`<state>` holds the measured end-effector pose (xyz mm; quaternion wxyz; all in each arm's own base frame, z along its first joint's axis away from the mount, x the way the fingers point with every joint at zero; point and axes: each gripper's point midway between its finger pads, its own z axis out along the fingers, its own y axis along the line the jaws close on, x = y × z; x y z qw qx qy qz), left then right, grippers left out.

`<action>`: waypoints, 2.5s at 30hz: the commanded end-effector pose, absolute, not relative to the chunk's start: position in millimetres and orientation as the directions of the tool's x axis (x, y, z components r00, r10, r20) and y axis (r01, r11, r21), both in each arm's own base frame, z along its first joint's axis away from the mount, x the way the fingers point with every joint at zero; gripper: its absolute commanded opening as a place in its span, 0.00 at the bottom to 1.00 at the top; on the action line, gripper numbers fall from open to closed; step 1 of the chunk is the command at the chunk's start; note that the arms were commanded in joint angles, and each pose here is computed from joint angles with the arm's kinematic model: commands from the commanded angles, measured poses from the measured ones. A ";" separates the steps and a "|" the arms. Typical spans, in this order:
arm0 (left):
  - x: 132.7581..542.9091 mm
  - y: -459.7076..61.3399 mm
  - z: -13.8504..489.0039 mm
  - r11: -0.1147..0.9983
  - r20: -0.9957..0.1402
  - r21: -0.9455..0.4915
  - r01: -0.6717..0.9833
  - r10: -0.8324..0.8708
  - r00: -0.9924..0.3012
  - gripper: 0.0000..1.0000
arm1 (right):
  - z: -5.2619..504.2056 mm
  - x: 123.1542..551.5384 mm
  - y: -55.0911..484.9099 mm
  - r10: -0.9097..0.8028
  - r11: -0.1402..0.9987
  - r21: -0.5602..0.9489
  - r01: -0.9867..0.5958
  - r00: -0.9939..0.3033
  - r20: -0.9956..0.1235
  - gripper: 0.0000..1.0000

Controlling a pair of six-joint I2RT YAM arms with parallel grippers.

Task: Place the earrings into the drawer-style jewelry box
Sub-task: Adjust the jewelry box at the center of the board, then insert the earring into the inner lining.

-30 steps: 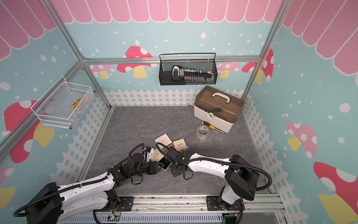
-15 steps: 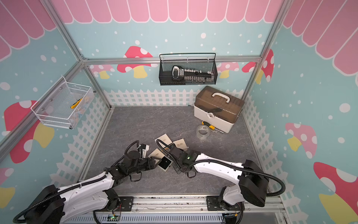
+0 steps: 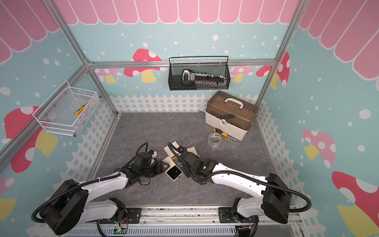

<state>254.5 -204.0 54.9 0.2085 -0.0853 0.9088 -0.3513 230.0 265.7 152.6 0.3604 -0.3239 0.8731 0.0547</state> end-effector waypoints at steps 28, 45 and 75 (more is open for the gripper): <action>275.3 -194.4 85.1 0.675 -0.349 -0.736 0.055 -0.309 -0.885 0.68 | 174.9 238.2 301.5 -0.630 0.502 -0.315 -0.806 -0.090 -0.772 0.00; 223.5 -192.0 69.1 0.566 -0.203 -0.824 -0.028 -0.341 -0.918 0.68 | 114.0 249.1 360.1 -0.754 0.102 -0.609 -0.786 0.339 -0.563 0.00; 233.6 -188.4 53.2 0.545 -0.210 -0.837 -0.049 -0.402 -0.891 0.57 | 66.4 240.7 389.2 -0.753 0.001 -0.607 -0.794 0.399 -0.524 0.00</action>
